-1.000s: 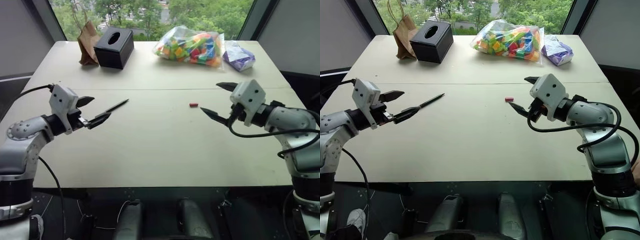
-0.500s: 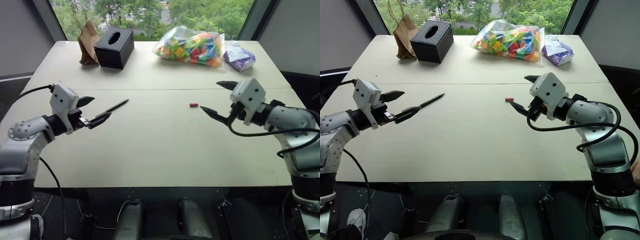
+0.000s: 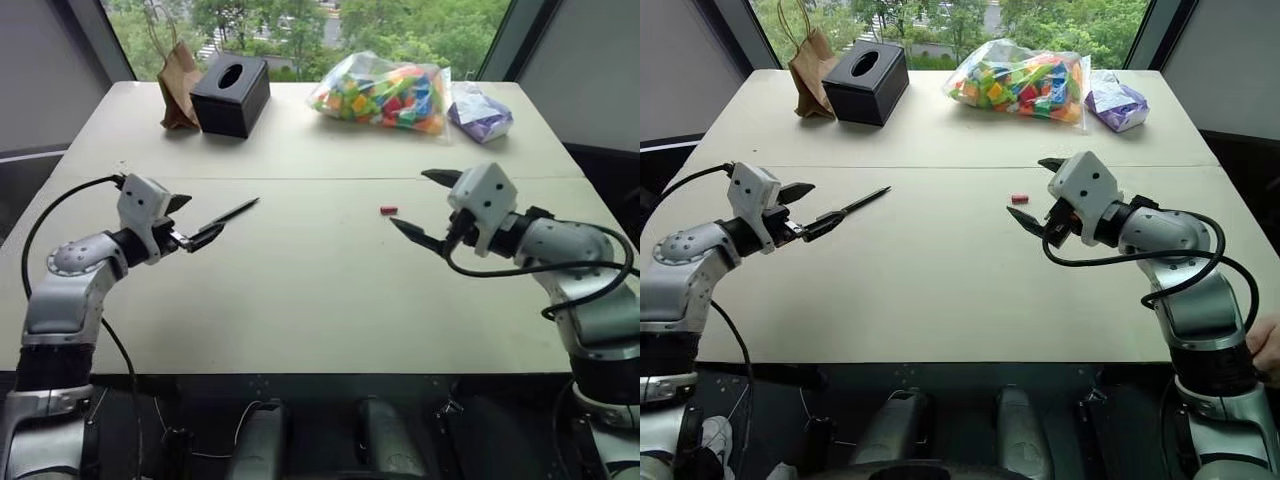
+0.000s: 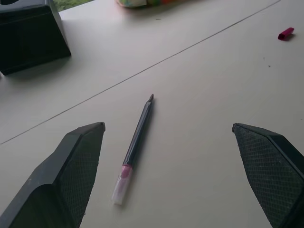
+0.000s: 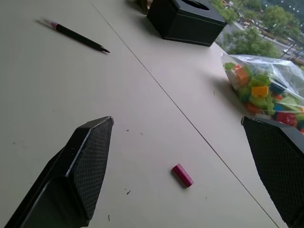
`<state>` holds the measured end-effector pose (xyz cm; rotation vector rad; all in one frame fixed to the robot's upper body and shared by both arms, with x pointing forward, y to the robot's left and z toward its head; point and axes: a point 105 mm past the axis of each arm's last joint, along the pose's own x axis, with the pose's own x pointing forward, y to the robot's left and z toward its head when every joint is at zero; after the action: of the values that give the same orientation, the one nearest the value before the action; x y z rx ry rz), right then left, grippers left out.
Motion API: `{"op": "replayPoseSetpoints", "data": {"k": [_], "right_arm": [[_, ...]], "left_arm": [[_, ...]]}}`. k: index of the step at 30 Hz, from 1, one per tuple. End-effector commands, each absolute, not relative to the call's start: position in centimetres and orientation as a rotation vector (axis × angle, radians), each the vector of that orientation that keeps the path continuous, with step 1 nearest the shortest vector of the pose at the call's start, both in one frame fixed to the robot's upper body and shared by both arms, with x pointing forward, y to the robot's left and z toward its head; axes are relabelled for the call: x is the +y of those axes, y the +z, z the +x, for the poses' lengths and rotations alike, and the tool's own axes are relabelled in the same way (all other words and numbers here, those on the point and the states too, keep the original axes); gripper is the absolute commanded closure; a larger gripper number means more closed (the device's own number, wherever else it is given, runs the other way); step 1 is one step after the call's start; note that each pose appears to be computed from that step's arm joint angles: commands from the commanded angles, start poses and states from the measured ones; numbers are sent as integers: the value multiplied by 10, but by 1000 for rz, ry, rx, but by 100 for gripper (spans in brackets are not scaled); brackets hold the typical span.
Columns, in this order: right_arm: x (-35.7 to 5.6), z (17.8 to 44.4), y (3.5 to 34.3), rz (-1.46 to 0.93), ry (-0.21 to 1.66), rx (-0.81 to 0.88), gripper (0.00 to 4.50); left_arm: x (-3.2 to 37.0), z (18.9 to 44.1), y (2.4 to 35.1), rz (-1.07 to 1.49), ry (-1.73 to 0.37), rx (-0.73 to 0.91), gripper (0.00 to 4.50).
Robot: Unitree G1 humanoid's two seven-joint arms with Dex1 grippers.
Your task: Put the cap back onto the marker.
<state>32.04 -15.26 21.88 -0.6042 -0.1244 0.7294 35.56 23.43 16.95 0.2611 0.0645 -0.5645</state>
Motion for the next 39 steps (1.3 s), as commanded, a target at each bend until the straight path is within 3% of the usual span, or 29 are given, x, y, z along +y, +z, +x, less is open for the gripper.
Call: {"op": "replayPoseSetpoints", "data": {"k": [1,11,18,37,39], "right_arm": [[-147,316,230,-611,726,-180,5],[-150,311,227,-595,669,-193,5],[-154,306,226,-595,627,-191,5],[-162,306,232,-618,578,-200,5],[-162,306,233,-625,577,-203,0]], "left_arm": [[235,370,174,299,-562,26,0],[227,410,132,267,-610,154,0],[225,425,119,239,-572,210,0],[225,428,96,320,-538,358,0],[225,427,94,306,-545,368,56]]}}
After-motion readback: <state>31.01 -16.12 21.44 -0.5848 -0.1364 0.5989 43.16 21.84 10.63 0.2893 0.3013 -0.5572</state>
